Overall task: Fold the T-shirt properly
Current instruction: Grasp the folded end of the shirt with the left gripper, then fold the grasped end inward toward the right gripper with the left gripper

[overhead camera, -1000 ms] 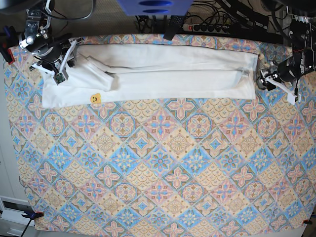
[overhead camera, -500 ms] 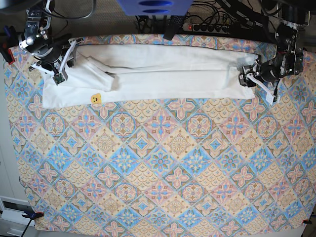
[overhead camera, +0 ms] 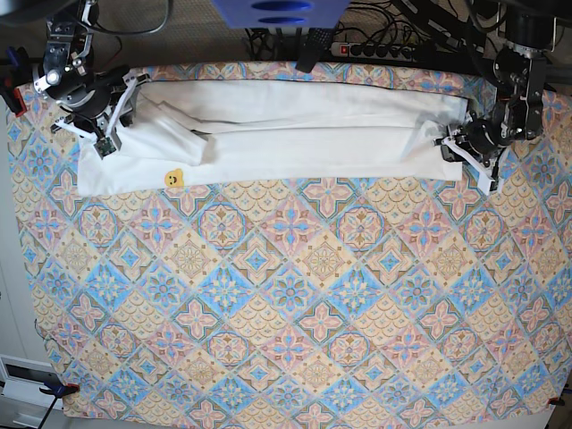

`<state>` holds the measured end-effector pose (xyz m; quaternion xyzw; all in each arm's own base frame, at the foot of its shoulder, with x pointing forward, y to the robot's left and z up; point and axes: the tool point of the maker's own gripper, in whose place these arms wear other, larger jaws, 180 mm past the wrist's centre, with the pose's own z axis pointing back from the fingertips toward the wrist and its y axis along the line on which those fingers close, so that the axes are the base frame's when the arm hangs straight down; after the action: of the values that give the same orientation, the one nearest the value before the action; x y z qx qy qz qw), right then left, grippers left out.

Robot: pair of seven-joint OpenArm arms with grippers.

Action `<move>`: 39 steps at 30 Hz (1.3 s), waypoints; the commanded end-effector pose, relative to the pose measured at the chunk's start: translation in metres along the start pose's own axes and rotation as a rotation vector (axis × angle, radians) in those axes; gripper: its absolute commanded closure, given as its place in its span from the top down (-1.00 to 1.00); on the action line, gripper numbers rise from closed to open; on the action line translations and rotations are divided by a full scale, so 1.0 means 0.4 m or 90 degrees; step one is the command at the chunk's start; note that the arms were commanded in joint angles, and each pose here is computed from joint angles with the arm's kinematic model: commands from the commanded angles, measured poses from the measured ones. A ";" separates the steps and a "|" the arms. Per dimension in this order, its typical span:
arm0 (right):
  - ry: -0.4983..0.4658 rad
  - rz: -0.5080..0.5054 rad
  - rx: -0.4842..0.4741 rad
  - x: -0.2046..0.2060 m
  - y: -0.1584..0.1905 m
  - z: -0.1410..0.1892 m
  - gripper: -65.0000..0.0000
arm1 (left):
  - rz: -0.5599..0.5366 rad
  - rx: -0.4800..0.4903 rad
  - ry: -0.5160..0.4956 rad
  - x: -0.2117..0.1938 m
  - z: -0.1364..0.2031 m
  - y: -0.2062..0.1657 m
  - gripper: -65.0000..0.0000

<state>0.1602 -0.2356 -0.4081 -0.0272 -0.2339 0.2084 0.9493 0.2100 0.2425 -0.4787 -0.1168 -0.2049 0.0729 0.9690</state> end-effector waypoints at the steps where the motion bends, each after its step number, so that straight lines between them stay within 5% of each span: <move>1: -0.024 0.007 -0.010 0.029 -0.016 0.010 -0.48 | 0.001 -0.021 0.033 -0.030 -0.001 -0.018 -0.87; 2: -0.026 0.007 -0.012 0.033 -0.018 0.010 -0.48 | 0.003 -0.020 0.028 -0.024 0.000 -0.015 -1.00; 8: -0.025 0.007 -0.012 0.032 -0.018 0.010 -0.48 | 0.052 0.027 -0.030 0.044 0.045 0.076 -1.00; 24: -0.023 0.007 -0.011 0.029 -0.017 0.010 -0.48 | -0.035 0.201 -0.152 0.248 0.202 0.287 -1.00; 28: -0.023 0.007 -0.011 0.029 -0.017 0.010 -0.48 | -0.042 0.167 -0.153 0.239 0.201 0.236 -1.00; 39: -0.024 0.005 -0.015 0.029 -0.024 0.012 -0.48 | -0.010 -0.046 -0.135 0.155 0.171 -0.120 -1.00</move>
<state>0.1648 -0.2373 -0.4059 -0.0304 -0.2390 0.2062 0.9484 0.2358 0.2215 -0.3916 -0.1400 -0.2928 0.0737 0.9430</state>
